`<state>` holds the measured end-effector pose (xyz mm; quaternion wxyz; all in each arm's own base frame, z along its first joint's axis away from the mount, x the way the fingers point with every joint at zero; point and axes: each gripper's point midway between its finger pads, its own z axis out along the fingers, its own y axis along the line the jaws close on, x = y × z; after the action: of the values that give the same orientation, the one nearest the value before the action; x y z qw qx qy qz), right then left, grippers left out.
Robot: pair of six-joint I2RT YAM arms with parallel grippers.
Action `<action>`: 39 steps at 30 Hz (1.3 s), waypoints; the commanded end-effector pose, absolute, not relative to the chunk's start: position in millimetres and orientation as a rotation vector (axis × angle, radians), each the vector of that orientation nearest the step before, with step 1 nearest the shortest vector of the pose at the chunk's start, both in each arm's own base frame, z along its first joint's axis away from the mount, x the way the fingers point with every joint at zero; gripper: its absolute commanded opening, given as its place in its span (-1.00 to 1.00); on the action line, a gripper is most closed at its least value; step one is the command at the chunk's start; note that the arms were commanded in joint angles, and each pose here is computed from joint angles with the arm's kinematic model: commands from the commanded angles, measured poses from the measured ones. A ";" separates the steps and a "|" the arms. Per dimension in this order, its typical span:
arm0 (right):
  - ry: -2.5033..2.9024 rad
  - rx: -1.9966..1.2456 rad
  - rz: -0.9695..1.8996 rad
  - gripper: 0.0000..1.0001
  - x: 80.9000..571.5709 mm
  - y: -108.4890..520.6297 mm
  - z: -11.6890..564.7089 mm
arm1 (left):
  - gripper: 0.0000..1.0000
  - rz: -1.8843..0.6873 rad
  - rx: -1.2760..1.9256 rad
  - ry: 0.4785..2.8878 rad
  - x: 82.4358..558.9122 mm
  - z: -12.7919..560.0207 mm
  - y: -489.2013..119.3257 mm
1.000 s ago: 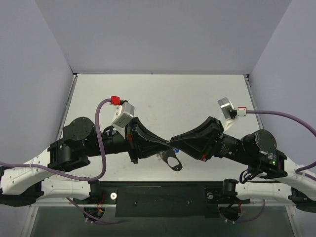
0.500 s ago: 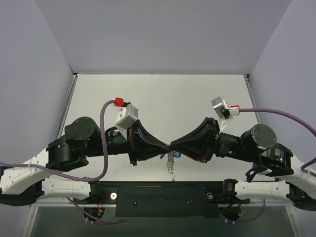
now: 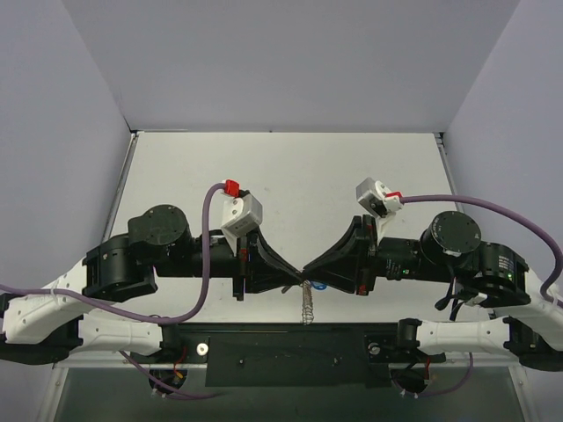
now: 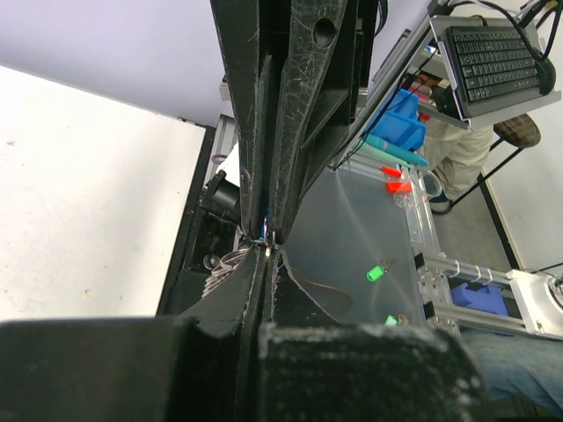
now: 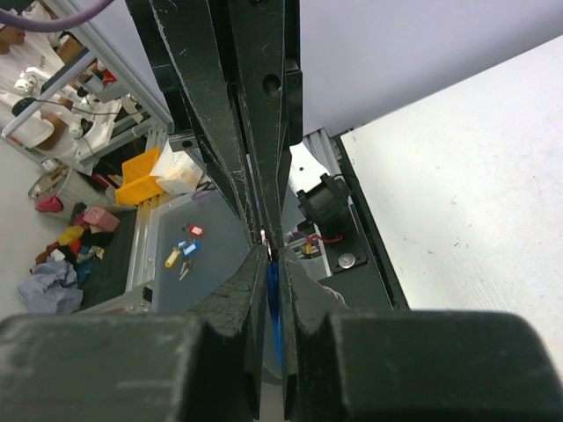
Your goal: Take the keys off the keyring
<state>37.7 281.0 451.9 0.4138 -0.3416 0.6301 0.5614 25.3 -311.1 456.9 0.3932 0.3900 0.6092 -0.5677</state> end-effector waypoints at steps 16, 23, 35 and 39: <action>1.698 -1.149 1.347 -1.00 9.8 263.5 437.5 | -1.00 -1.408 1.174 1.659 14.2 434.7 -301.5; 1.608 -0.904 1.309 0.32 37.0 253.3 466.3 | -1.00 -1.410 1.077 1.572 25.9 457.5 -304.9; 1.304 -0.491 1.501 0.28 56.3 237.9 506.5 | -1.00 -1.549 0.929 1.342 26.8 504.3 -313.4; 1.261 -0.430 1.545 0.20 60.1 245.0 511.9 | -1.00 -1.554 0.808 1.253 37.4 518.1 -308.7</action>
<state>55.0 239.3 477.9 0.5019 -0.2319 0.5785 0.5997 28.3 -318.1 470.3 0.4044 0.3887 0.5782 -0.5925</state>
